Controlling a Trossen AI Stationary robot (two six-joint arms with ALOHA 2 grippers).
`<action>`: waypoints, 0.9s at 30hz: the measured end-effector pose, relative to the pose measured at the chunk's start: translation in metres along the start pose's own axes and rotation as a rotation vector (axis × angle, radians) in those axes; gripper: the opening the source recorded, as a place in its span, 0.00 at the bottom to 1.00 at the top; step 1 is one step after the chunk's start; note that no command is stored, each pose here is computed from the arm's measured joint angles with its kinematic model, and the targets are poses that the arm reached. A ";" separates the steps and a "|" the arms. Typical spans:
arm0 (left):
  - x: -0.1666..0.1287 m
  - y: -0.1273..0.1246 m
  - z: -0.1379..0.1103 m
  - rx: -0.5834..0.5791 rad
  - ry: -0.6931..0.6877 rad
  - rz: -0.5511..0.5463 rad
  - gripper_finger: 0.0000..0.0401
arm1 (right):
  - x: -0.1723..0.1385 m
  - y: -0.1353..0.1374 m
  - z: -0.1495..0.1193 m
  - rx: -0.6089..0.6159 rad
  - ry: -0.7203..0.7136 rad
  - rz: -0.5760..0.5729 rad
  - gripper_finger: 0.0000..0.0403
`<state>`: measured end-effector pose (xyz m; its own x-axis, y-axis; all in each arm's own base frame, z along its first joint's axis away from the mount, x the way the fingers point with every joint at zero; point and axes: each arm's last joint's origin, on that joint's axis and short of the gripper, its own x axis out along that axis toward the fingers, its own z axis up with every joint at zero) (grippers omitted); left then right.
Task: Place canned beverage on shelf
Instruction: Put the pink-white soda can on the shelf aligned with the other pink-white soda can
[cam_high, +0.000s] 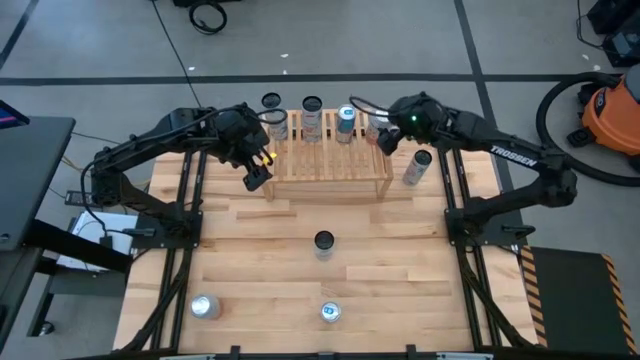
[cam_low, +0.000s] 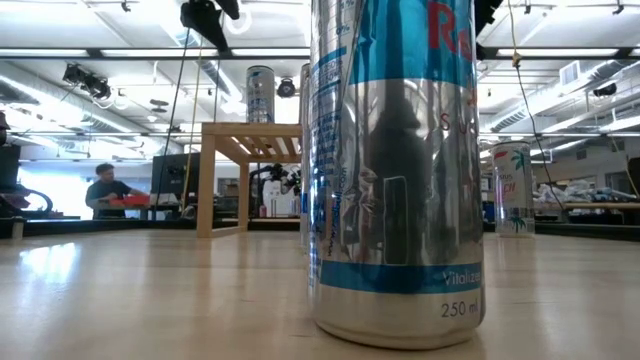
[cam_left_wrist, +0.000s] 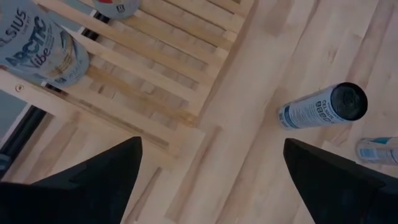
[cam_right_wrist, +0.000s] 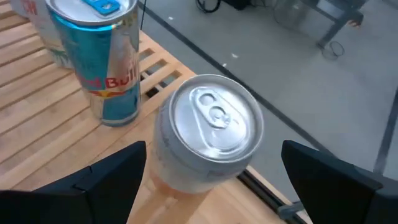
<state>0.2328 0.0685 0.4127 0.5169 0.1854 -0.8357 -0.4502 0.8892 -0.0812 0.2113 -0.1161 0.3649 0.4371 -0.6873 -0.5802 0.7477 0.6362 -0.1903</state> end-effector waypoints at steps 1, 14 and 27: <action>0.000 0.000 0.000 0.006 0.000 0.000 0.98 | 0.001 0.002 -0.001 -0.005 -0.008 0.001 0.95; 0.000 0.000 0.000 0.002 -0.002 0.000 0.98 | 0.017 0.009 -0.007 0.015 -0.051 -0.001 0.95; 0.000 0.000 0.002 0.003 -0.019 -0.004 0.98 | 0.029 0.009 -0.016 0.021 -0.040 0.015 0.95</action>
<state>0.2341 0.0689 0.4138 0.5323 0.1898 -0.8250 -0.4462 0.8911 -0.0829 0.2227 -0.1244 0.3336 0.4674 -0.6915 -0.5508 0.7509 0.6393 -0.1654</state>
